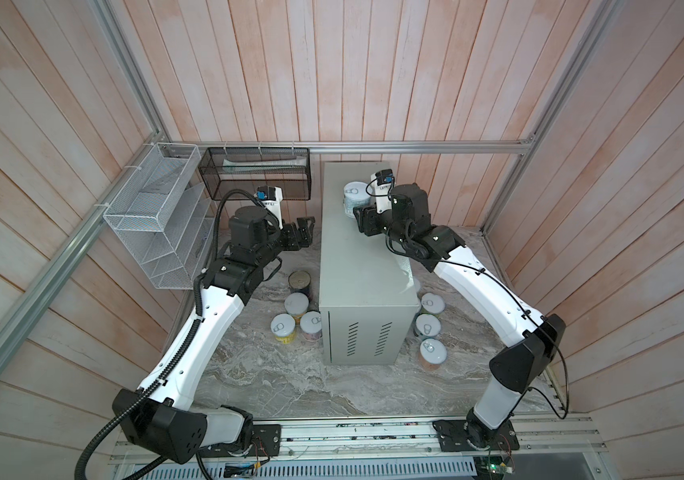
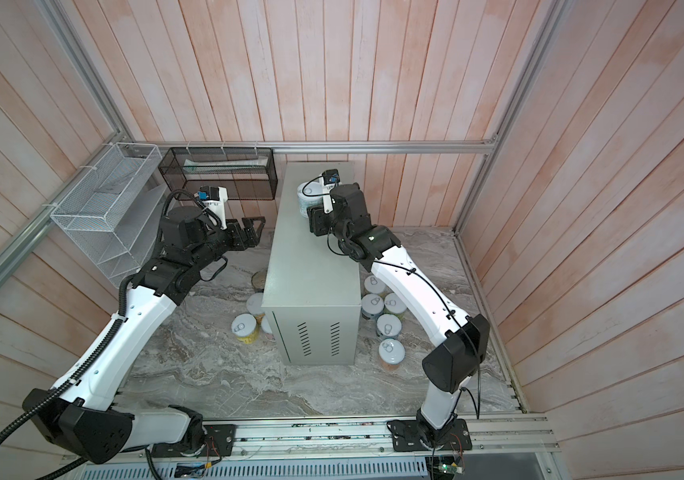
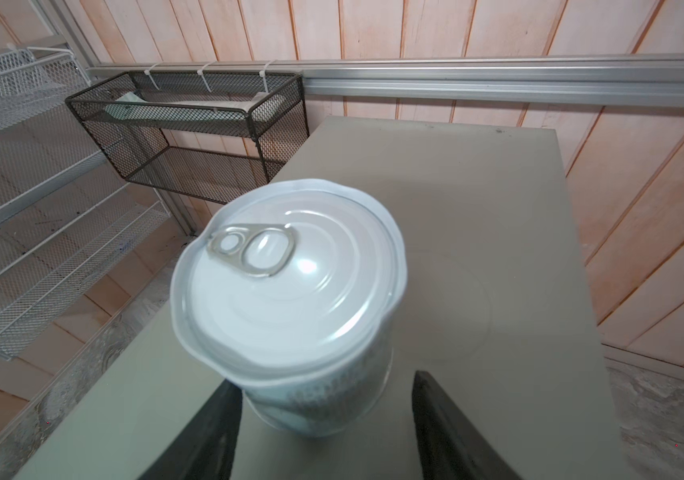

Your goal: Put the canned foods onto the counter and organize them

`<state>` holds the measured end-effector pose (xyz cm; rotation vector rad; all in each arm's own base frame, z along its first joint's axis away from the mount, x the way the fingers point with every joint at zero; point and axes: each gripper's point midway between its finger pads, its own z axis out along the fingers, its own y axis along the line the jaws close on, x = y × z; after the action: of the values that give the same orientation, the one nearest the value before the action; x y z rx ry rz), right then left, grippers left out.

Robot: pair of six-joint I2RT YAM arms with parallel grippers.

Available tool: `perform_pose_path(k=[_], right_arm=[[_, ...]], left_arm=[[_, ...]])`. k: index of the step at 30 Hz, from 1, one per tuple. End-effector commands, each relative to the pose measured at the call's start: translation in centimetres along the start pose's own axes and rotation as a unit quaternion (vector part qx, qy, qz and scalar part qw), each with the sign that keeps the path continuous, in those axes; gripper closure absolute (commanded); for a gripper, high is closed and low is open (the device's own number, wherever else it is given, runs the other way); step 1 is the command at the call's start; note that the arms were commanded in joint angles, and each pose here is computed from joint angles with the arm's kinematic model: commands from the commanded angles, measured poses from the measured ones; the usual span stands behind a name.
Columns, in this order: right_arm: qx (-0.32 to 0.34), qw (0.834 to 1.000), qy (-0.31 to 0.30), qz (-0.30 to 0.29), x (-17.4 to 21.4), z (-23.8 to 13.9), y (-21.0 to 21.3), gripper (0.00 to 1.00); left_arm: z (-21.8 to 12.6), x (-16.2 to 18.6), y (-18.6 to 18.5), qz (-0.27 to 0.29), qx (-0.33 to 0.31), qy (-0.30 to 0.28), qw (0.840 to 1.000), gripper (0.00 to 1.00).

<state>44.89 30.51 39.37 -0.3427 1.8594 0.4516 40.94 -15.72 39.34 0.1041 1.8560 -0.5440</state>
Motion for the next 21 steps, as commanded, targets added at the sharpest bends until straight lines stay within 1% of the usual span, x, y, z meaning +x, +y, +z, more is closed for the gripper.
perform_pose_path(k=[1, 4, 7, 10, 12, 16, 18, 20, 21], right_arm=[[0.005, 1.000, -0.010, 0.003, -1.1, 1.2, -0.7, 0.35], [0.013, 1.000, -0.010, 0.007, -1.4, 2.5, -1.5, 0.35], [-0.003, 1.000, -0.001, 0.008, -1.0, 3.2, -0.9, 0.34], [-0.007, 1.000, -0.003, 0.010, -1.0, 3.8, -0.8, 0.26], [-0.002, 1.000, -0.006, 0.008, -1.3, 4.2, -0.9, 0.24], [0.014, 1.000, -0.009, 0.004, -2.1, 5.2, -1.6, 0.24], [0.020, 1.000, -0.010, 0.004, -2.4, 5.8, -2.1, 0.26], [0.029, 1.000, -0.010, 0.005, -2.6, 6.5, -2.7, 0.32], [0.034, 0.999, -0.010, 0.006, -2.7, 6.8, -3.1, 0.32]], left_arm=[[0.9, 0.5, 0.2, -0.001, 0.006, 0.003, 1.000, 0.08], [1.2, 0.8, 0.3, -0.001, 0.006, 0.007, 1.000, 0.08], [1.5, 1.2, 0.5, 0.001, 0.003, 0.011, 1.000, 0.08], [1.7, 1.2, 0.6, 0.004, 0.002, 0.013, 1.000, 0.08], [1.8, 1.2, 0.6, 0.005, 0.002, 0.013, 1.000, 0.08], [2.2, 1.3, 0.7, 0.005, 0.004, 0.016, 1.000, 0.08], [2.4, 1.5, 0.8, 0.004, 0.004, 0.018, 1.000, 0.08], [2.6, 1.7, 0.9, 0.004, 0.005, 0.020, 1.000, 0.08], [2.6, 1.8, 0.9, 0.004, 0.006, 0.020, 1.000, 0.08]])
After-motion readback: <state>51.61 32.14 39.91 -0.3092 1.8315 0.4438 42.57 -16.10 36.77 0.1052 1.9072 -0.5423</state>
